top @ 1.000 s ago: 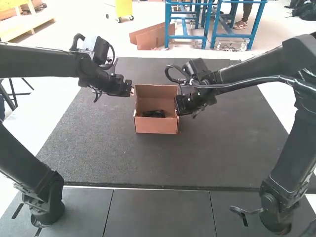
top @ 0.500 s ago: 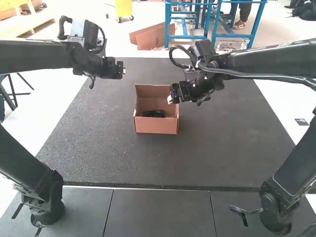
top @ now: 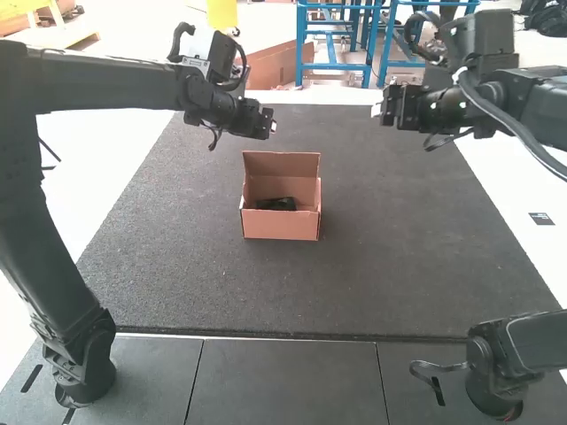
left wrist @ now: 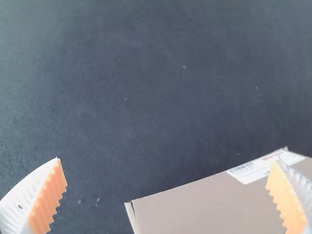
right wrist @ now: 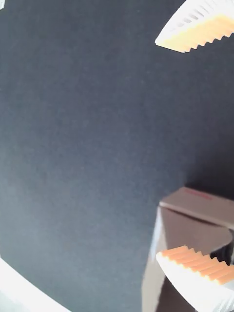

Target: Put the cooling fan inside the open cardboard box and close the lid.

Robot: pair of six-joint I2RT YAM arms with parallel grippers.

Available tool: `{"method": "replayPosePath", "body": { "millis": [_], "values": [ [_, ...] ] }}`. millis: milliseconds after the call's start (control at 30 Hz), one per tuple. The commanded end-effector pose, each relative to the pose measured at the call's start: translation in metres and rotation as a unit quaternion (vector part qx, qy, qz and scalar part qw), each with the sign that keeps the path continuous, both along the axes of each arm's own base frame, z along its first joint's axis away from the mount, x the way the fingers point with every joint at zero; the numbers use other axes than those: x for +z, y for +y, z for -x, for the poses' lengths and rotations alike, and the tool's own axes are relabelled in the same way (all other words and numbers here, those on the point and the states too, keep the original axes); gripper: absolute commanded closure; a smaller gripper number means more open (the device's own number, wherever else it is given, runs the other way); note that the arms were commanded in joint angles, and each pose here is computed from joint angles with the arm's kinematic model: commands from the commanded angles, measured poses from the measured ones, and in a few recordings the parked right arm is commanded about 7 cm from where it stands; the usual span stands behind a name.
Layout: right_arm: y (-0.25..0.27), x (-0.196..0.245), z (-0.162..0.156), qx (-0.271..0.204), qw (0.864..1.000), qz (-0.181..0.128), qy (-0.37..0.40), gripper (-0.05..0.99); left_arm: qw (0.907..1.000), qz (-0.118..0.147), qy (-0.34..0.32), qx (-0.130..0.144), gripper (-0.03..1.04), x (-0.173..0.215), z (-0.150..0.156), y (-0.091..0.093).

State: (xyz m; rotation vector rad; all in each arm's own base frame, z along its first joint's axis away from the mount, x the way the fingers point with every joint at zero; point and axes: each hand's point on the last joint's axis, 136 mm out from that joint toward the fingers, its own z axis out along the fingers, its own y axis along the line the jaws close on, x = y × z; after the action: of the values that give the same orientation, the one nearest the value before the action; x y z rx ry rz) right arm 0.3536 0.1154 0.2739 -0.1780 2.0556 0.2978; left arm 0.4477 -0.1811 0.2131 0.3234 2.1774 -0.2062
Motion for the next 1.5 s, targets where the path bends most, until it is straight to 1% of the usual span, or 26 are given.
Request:
{"method": "replayPosePath", "body": {
  "millis": [0, 133, 367, 567, 767, 933, 1000, 1100, 1200, 1300, 1400, 1467],
  "values": [
    [-0.022, 0.022, 0.007, -0.034, 0.999, -0.011, -0.02, 0.02, 0.9999, -0.004, -0.01, -0.007, 0.04, 0.008, -0.006, -0.011],
    [-0.035, 0.023, 0.018, -0.055, 0.998, -0.031, -0.006, 0.02, 0.999, -0.024, 0.033, -0.015, 0.04, -0.021, 0.0, -0.016],
    [-0.038, 0.02, 0.029, -0.057, 0.998, -0.032, 0.022, 0.02, 0.992, -0.064, 0.102, -0.038, 0.04, -0.052, 0.03, -0.018],
    [-0.04, 0.007, 0.033, -0.062, 0.997, -0.028, 0.043, 0.02, 0.985, -0.083, 0.142, -0.051, 0.04, -0.073, 0.051, -0.02],
    [-0.051, -0.009, 0.039, -0.077, 0.994, -0.02, 0.073, 0.02, 0.9784, -0.103, 0.163, -0.074, 0.04, -0.105, 0.075, -0.03],
    [-0.058, -0.009, 0.044, -0.087, 0.993, -0.022, 0.076, 0.02, 0.9764, -0.12, 0.158, -0.085, 0.04, -0.129, 0.086, -0.035],
    [-0.063, -0.008, 0.046, -0.096, 0.992, -0.023, 0.077, 0.02, 0.9768, -0.128, 0.149, -0.085, 0.04, -0.133, 0.085, -0.032],
    [-0.072, -0.006, 0.05, -0.107, 0.991, -0.026, 0.075, 0.02, 0.9763, -0.139, 0.147, -0.077, 0.04, -0.137, 0.085, -0.026],
    [-0.078, -0.004, 0.056, -0.115, 0.99, -0.028, 0.074, 0.02, 0.9795, -0.134, 0.132, -0.072, 0.04, -0.12, 0.078, -0.024],
    [-0.081, -0.005, 0.061, -0.12, 0.989, -0.027, 0.077, 0.02, 0.9859, -0.116, 0.102, -0.064, 0.04, -0.079, 0.07, -0.023],
    [-0.082, -0.004, 0.066, -0.121, 0.989, -0.028, 0.078, 0.02, 0.9932, -0.088, 0.049, -0.058, 0.04, -0.02, 0.062, -0.025],
    [-0.082, -0.003, 0.069, -0.121, 0.99, -0.028, 0.074, 0.02, 0.9951, -0.076, 0.019, -0.059, 0.04, 0.017, 0.063, -0.023]
  ]
}}
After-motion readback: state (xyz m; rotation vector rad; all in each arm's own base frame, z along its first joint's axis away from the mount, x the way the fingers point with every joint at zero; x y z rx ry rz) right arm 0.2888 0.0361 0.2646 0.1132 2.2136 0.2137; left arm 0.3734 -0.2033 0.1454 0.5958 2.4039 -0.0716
